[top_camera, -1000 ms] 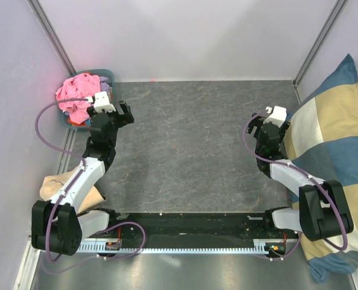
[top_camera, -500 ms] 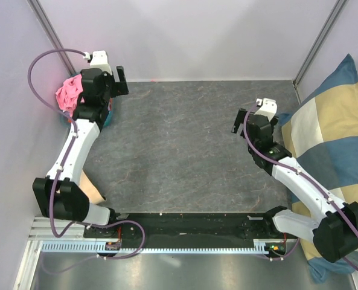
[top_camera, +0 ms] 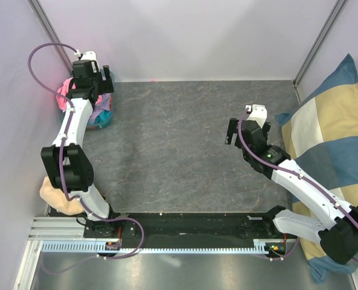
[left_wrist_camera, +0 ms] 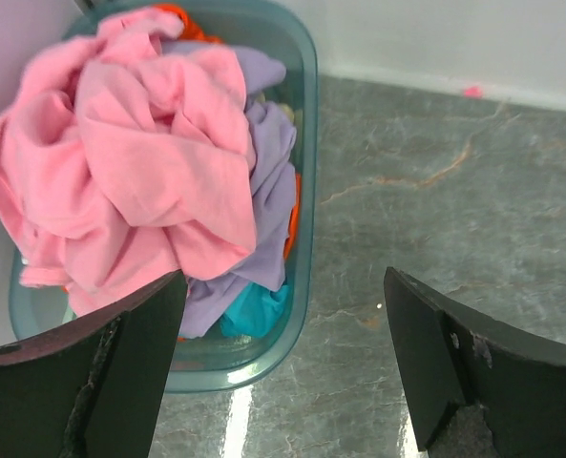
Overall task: Fold and stack the t-shirts
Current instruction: Grab the tshirt from the pile
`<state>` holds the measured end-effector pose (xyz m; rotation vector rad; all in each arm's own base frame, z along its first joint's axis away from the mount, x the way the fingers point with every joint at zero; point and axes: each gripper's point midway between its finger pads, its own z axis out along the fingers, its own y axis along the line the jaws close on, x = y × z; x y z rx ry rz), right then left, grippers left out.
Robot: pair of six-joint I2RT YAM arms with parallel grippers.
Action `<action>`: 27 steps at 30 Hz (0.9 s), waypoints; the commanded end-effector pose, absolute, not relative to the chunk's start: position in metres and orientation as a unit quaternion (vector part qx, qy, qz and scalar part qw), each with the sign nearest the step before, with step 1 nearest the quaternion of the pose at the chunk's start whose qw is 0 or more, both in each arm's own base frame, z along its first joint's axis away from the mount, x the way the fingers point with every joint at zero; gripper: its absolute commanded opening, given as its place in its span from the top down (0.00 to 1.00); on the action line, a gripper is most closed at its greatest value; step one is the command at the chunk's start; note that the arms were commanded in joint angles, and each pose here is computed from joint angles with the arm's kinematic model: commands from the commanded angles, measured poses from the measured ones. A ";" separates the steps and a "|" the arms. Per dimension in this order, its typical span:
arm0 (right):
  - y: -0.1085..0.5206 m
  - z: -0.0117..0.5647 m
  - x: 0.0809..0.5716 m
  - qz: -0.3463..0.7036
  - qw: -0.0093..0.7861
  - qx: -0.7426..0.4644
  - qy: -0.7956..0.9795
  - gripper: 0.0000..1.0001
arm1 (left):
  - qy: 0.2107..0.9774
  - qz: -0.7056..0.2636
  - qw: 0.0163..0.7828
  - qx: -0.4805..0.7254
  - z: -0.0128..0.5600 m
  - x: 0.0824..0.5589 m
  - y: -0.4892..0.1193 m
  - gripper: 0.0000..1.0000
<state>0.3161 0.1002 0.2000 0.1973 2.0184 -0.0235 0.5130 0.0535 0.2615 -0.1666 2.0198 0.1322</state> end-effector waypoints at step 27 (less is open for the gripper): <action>0.117 0.193 0.309 -0.003 0.516 0.056 0.855 0.02 | 0.835 0.135 0.515 -0.138 0.208 0.542 0.111 0.09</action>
